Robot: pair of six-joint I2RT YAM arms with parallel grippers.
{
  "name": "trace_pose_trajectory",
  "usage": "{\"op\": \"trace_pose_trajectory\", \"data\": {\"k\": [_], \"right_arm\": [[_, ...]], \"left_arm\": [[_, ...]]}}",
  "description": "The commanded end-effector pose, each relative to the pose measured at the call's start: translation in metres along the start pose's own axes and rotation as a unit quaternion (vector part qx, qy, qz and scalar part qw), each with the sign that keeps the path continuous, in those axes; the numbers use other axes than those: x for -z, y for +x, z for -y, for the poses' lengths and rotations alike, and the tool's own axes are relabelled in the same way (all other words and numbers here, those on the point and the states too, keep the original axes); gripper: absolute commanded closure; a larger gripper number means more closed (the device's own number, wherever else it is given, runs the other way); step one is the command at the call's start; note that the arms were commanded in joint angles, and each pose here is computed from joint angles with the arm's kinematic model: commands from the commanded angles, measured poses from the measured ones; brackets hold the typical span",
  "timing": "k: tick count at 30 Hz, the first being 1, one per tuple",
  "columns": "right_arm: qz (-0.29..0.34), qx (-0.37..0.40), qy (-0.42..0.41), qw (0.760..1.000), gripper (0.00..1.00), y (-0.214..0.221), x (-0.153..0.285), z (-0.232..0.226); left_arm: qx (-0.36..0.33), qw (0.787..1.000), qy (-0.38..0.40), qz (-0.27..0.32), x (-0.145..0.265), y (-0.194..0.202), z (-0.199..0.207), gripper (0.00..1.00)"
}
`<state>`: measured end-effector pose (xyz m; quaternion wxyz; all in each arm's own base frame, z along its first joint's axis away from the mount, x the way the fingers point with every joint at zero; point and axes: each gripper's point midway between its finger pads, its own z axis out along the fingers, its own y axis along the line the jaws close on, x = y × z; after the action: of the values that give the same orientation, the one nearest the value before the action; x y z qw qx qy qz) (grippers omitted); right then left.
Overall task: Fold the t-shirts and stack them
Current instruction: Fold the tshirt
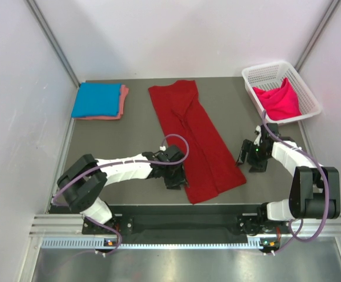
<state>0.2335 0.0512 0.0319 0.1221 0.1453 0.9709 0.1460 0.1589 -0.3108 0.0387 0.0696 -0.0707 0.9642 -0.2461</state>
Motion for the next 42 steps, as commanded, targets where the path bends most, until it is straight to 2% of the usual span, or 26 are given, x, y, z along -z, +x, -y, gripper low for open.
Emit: {"op": "trace_pose_trajectory", "data": {"k": [1, 6, 12, 24, 28, 31, 36, 37, 38, 39, 41, 42], "right_arm": [[0.019, -0.001, -0.01, 1.0, 0.31, -0.007, 0.004, -0.003], [-0.004, -0.015, -0.01, 1.0, 0.37, 0.003, -0.004, -0.001], [-0.005, -0.026, -0.008, 1.0, 0.38, 0.013, 0.001, 0.0], [-0.019, -0.045, 0.021, 0.999, 0.41, 0.022, 0.002, 0.01], [-0.032, -0.038, 0.019, 0.999, 0.47, 0.028, -0.001, 0.007], [-0.038, -0.037, 0.017, 0.998, 0.54, 0.031, -0.002, 0.006], [-0.053, -0.027, 0.01, 0.998, 0.6, 0.041, -0.003, -0.002], [-0.05, -0.028, 0.006, 0.998, 0.64, 0.041, -0.002, -0.004], [-0.051, -0.029, 0.005, 0.998, 0.67, 0.042, -0.002, -0.005], [-0.055, -0.029, 0.003, 0.998, 0.71, 0.045, -0.002, -0.005], [-0.058, -0.023, -0.003, 0.998, 0.81, 0.05, -0.002, -0.01], [-0.061, -0.02, -0.004, 0.998, 0.85, 0.052, -0.001, -0.011]], "left_arm": [[0.026, 0.999, -0.017, -0.016, -0.005, 0.014, -0.008, 0.53], [0.055, 0.997, -0.02, -0.042, -0.015, 0.029, -0.005, 0.57], [0.083, 0.995, -0.023, -0.049, -0.015, 0.045, 0.003, 0.57], [0.145, 0.987, -0.042, -0.062, -0.022, 0.074, -0.007, 0.57], [0.171, 0.983, -0.036, -0.055, -0.022, 0.073, -0.009, 0.65], [0.169, 0.984, -0.035, -0.05, -0.021, 0.072, -0.01, 0.7], [0.167, 0.985, -0.035, -0.037, -0.02, 0.068, -0.012, 0.8], [0.164, 0.985, -0.035, -0.036, -0.021, 0.067, -0.012, 0.82], [0.162, 0.986, -0.037, -0.037, -0.021, 0.067, -0.012, 0.89], [0.159, 0.986, -0.038, -0.036, -0.021, 0.067, -0.012, 0.92], [0.153, 0.986, -0.049, -0.036, -0.02, 0.068, -0.017, 1.0], [0.147, 0.987, -0.052, -0.033, -0.017, 0.068, -0.019, 1.0]]}}
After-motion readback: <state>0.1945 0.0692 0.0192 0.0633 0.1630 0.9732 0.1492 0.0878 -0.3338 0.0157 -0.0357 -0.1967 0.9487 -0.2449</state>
